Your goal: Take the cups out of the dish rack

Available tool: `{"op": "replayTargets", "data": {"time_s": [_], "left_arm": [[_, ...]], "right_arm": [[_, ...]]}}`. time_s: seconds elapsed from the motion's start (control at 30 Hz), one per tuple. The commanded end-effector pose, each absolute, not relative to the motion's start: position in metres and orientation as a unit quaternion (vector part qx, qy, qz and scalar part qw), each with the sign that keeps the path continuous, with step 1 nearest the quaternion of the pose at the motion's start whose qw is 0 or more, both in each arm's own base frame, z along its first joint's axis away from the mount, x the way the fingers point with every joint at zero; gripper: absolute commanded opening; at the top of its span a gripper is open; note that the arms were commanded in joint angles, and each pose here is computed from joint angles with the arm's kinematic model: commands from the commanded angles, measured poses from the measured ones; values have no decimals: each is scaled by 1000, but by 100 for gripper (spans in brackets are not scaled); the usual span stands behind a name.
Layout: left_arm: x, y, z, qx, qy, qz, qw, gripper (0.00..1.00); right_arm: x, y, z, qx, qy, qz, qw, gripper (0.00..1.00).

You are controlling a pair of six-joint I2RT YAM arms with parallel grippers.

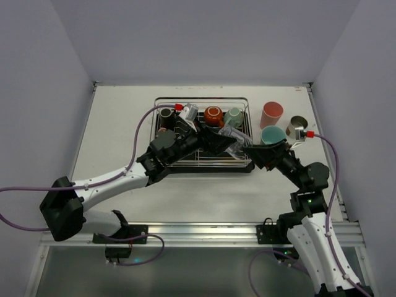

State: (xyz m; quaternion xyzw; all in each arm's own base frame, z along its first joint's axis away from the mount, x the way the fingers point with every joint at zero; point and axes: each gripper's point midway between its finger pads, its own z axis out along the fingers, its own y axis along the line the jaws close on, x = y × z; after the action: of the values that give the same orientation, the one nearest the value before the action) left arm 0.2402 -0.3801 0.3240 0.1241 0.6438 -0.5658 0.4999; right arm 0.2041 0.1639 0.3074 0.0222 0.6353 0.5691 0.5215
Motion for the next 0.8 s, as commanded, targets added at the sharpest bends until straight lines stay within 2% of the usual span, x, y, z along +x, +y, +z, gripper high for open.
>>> {"op": "replayTargets", "data": {"time_s": [0.0,0.13,0.23,0.27,0.3,0.33,0.4,0.43,0.47,0.5,0.53,0.57,0.6,0.67,0.7,0.73,0.77], "left_arm": [[224,-378,381,120,558,-641,513,33],[221,-382,376,119,551,-656,502,33],[220,-381,372,114,550,-660,499,33],[219,-380,371,114,550,-659,499,33],[219,-379,367,113,554,-657,499,34],[219,-376,368,110,554,-655,503,39],[220,-374,365,108,558,-649,506,49],[218,-371,363,109,561,-646,506,62],[219,-370,362,115,563,-638,513,71],[223,-368,353,112,584,-619,514,86],[222,-362,356,112,586,-609,523,93],[224,-357,353,121,592,-589,537,98],[226,-354,338,124,621,-564,530,100],[232,-336,340,121,635,-519,559,100],[231,-329,323,128,665,-490,549,100],[227,-318,328,129,668,-477,556,100],[225,-313,327,145,673,-460,560,100]], "right_arm": [[195,177,320,-13,617,608,500,69],[195,185,326,-18,600,632,489,64],[193,188,336,-19,582,644,497,46],[194,187,341,-14,575,643,506,36],[192,188,344,-17,570,645,509,32],[192,187,346,-16,567,643,514,28],[192,184,351,-12,559,642,525,13],[192,183,352,-13,557,639,531,7],[192,183,355,-15,556,635,536,3],[196,182,347,-1,576,624,529,0],[200,180,342,-6,590,598,543,0],[202,176,351,-5,597,581,554,0],[208,173,332,16,638,553,536,0],[220,153,339,30,653,478,586,0],[224,144,310,55,708,431,557,0],[242,121,298,77,735,349,577,0],[245,110,307,86,743,313,585,0]]}}
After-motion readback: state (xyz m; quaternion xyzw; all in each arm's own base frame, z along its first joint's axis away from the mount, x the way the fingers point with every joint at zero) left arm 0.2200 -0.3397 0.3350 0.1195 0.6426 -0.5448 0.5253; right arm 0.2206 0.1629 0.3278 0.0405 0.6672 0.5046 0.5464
